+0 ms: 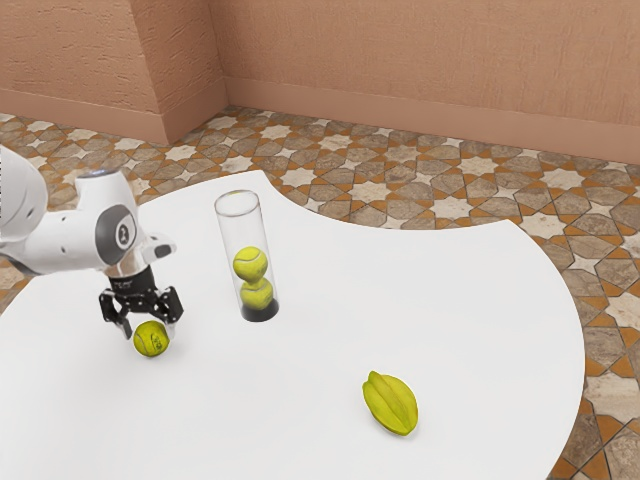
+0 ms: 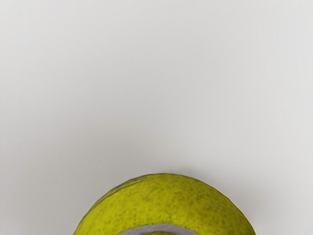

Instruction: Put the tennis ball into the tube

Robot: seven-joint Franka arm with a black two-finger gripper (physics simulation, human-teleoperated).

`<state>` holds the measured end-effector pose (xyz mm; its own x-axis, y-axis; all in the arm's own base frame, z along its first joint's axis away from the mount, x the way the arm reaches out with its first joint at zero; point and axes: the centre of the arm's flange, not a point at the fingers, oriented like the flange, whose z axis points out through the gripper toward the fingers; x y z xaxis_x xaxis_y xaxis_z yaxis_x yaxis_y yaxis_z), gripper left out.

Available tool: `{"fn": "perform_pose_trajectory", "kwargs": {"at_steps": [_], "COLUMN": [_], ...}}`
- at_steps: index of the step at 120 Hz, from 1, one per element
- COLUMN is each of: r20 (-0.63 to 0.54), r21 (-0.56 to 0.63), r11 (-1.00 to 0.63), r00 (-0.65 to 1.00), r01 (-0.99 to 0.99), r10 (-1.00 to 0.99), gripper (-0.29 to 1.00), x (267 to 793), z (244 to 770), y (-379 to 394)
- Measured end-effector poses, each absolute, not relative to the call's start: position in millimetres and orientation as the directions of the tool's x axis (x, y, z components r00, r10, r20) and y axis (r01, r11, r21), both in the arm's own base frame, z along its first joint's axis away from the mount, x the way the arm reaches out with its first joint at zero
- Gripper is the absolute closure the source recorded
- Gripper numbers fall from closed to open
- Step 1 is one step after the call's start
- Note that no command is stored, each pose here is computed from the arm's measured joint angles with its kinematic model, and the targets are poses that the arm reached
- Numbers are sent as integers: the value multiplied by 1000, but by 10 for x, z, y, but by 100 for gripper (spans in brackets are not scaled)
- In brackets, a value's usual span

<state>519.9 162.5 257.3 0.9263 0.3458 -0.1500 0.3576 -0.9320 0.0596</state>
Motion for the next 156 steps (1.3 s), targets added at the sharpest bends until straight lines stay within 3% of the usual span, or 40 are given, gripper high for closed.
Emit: {"fn": "perform_pose_trajectory", "kwargs": {"at_steps": [60, 85, 109, 128, 156], "r20": [-171, -168, -139, -34, 105], "r21": [80, 82, 90, 99, 56], "r11": [-939, -940, -944, -962, -990], "r00": [932, 934, 942, 967, 986], "r01": [335, 331, 318, 255, 126], "r10": [319, 314, 304, 253, 132], "gripper": [2, 23, 30, 34, 35], "x": [5136, 5133, 5180, 5421, 6130], "z": [2401, 2409, 2569, 3310, 5054], "y": [1527, 1545, 1538, 1521, 1335]}}
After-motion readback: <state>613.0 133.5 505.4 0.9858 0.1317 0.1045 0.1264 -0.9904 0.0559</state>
